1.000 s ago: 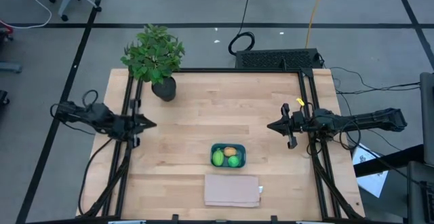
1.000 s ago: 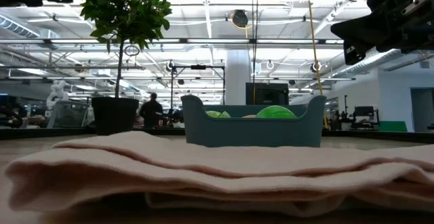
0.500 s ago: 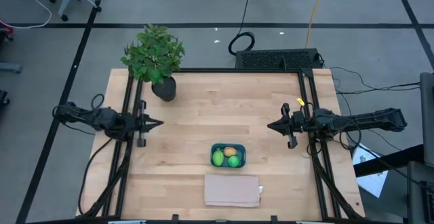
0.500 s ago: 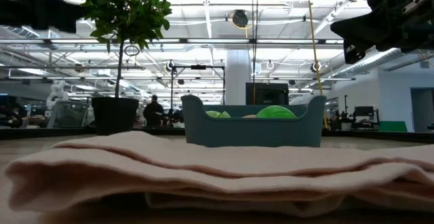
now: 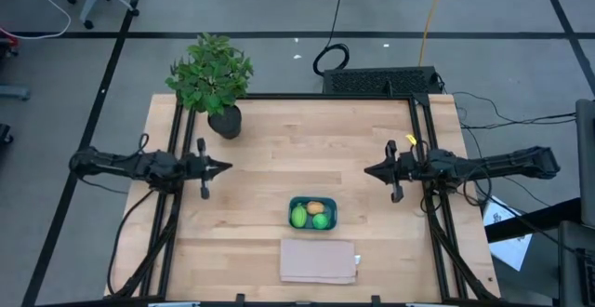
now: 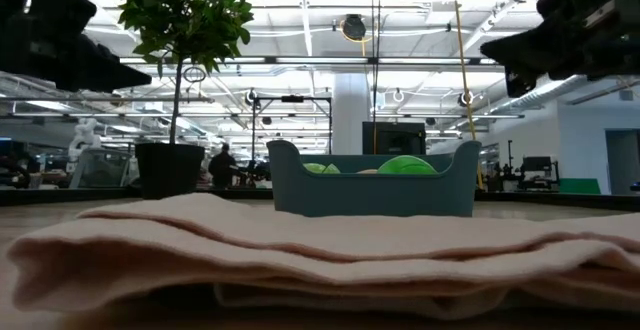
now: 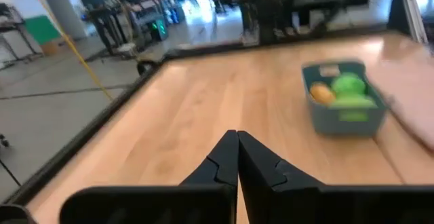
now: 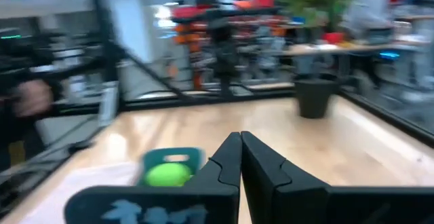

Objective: Pick and placing Produce into tupperware
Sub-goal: Return to Home Position

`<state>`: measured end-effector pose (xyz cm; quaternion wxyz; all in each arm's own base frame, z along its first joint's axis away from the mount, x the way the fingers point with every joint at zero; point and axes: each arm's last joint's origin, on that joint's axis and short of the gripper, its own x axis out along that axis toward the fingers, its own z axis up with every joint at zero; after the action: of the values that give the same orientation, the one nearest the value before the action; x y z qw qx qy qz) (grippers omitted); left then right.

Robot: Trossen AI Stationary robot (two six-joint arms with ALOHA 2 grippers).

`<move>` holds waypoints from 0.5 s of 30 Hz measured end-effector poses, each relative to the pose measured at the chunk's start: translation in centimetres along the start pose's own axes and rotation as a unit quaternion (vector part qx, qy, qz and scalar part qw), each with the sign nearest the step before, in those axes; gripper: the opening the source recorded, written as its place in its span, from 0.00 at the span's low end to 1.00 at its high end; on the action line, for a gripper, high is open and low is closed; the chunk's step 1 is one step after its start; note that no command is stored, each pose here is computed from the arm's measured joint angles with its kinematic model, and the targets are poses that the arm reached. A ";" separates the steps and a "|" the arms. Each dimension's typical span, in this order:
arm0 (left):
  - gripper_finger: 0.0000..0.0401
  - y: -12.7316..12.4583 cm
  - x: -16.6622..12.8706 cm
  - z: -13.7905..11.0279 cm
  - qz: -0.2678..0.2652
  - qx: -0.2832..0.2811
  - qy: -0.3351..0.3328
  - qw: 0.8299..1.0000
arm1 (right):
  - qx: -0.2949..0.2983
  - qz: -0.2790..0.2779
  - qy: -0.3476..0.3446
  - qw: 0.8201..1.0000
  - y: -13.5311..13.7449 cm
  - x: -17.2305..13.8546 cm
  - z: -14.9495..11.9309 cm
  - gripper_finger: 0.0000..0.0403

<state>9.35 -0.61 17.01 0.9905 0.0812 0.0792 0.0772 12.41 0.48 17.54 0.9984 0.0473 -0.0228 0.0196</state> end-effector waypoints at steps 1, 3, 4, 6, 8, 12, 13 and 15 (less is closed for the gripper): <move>0.01 0.0 0.1 -0.1 -0.006 0.007 0.007 1.000 | 0.004 -0.019 0.000 1.000 -0.1 0.1 0.0 0.00; 0.00 -0.1 0.3 -0.2 -0.007 0.019 0.014 1.000 | 0.012 -0.055 0.003 0.998 -0.3 0.2 -0.2 0.00; 0.00 0.0 0.4 -0.3 -0.003 0.022 0.016 1.000 | 0.012 -0.066 0.004 0.998 -0.4 0.2 -0.2 0.00; 0.01 0.0 0.7 -0.4 -0.003 0.030 0.016 0.999 | 0.006 -0.070 0.004 0.997 -0.5 0.4 -0.2 0.00; 0.00 0.0 0.9 -0.5 -0.013 0.042 0.012 0.999 | 0.000 -0.073 -0.007 0.997 -0.6 0.4 0.0 0.00; 0.00 0.2 1.0 -0.5 0.002 0.054 0.006 0.999 | -0.002 -0.078 -0.031 0.996 -0.8 0.5 0.4 0.00; 0.00 0.3 1.0 -0.5 0.006 0.055 0.004 0.998 | -0.003 -0.073 -0.034 0.997 -0.8 0.5 0.5 0.00; 0.00 0.5 0.9 -0.3 0.010 0.057 -0.005 0.998 | -0.004 -0.069 -0.035 0.997 -0.9 0.5 0.5 0.00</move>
<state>10.13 0.03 16.63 0.9839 0.1387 0.0777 0.0819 12.90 -0.41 18.01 0.9962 0.0450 -0.0544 -0.0506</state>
